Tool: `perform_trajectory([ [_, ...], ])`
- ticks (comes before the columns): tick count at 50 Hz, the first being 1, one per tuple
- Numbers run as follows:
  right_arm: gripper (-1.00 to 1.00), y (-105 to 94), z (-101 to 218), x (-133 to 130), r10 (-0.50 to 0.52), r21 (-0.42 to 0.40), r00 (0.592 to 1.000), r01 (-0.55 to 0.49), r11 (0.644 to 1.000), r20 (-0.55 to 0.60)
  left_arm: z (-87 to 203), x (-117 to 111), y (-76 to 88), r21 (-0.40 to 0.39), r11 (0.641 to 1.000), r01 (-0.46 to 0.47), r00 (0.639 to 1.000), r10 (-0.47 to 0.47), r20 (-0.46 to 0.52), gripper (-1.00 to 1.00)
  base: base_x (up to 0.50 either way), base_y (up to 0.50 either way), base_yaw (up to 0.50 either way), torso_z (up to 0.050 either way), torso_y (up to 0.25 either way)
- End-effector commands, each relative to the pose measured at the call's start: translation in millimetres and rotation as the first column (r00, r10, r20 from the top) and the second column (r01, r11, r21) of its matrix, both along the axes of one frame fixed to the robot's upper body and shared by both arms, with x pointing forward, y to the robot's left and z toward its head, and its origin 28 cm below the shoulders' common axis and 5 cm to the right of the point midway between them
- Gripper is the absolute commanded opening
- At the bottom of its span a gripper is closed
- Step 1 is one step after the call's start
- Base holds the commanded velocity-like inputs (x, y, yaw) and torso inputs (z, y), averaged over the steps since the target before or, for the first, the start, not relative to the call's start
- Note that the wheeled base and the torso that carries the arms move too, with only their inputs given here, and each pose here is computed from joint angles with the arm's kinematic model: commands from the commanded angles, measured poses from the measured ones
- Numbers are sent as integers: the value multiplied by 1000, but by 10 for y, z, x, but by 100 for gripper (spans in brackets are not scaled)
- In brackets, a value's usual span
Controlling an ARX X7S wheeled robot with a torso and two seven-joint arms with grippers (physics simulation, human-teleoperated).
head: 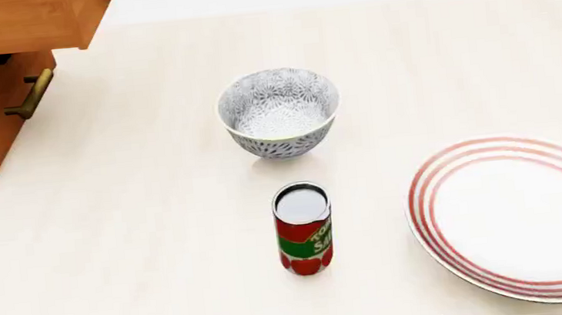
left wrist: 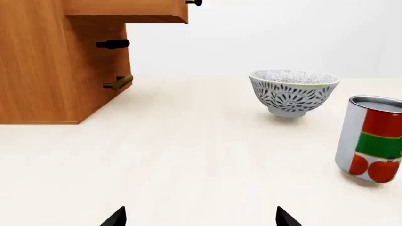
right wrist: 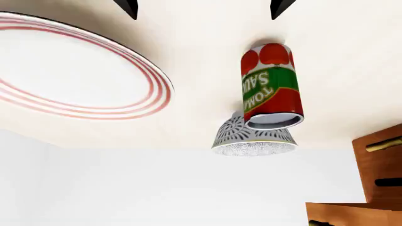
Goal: Put the bowl on top of the cabinet.
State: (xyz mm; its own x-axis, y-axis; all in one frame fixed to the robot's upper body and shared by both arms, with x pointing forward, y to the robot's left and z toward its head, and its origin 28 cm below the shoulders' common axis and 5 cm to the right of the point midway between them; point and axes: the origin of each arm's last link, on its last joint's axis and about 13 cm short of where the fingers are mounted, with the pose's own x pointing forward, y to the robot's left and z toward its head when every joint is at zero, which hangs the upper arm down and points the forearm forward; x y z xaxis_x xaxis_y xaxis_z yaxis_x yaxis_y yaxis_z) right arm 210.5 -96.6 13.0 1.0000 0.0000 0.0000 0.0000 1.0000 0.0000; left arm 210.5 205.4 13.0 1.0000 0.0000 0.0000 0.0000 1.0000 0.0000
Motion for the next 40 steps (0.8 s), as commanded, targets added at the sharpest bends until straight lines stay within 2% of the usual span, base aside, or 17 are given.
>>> perform_trajectory([
  [1, 100, 4, 1, -6, -5, -10, 1000, 5, 1000, -10, 4, -2, -2, 9, 1000, -1, 1000, 1, -1, 100, 0, 0, 0, 0, 0],
  [13, 100, 29, 80, -25, -5, -40, 1000, 5, 999, -2, 104, -42, 0, 36, 999, 3, 1000, -4, 16, 100, 0, 0, 0, 0, 0],
  [24, 100, 47, 437, -84, -1, -68, 996, 7, 998, 90, 433, -129, -1, 60, 998, 0, 996, -5, 90, 100, 0, 0, 0, 0, 0],
  [40, 100, 54, 1037, -286, 5, -102, 973, 19, 995, 232, 1137, -493, -23, 107, 994, -7, 959, -24, 282, 100, 0, 0, 0, 0, 0],
])
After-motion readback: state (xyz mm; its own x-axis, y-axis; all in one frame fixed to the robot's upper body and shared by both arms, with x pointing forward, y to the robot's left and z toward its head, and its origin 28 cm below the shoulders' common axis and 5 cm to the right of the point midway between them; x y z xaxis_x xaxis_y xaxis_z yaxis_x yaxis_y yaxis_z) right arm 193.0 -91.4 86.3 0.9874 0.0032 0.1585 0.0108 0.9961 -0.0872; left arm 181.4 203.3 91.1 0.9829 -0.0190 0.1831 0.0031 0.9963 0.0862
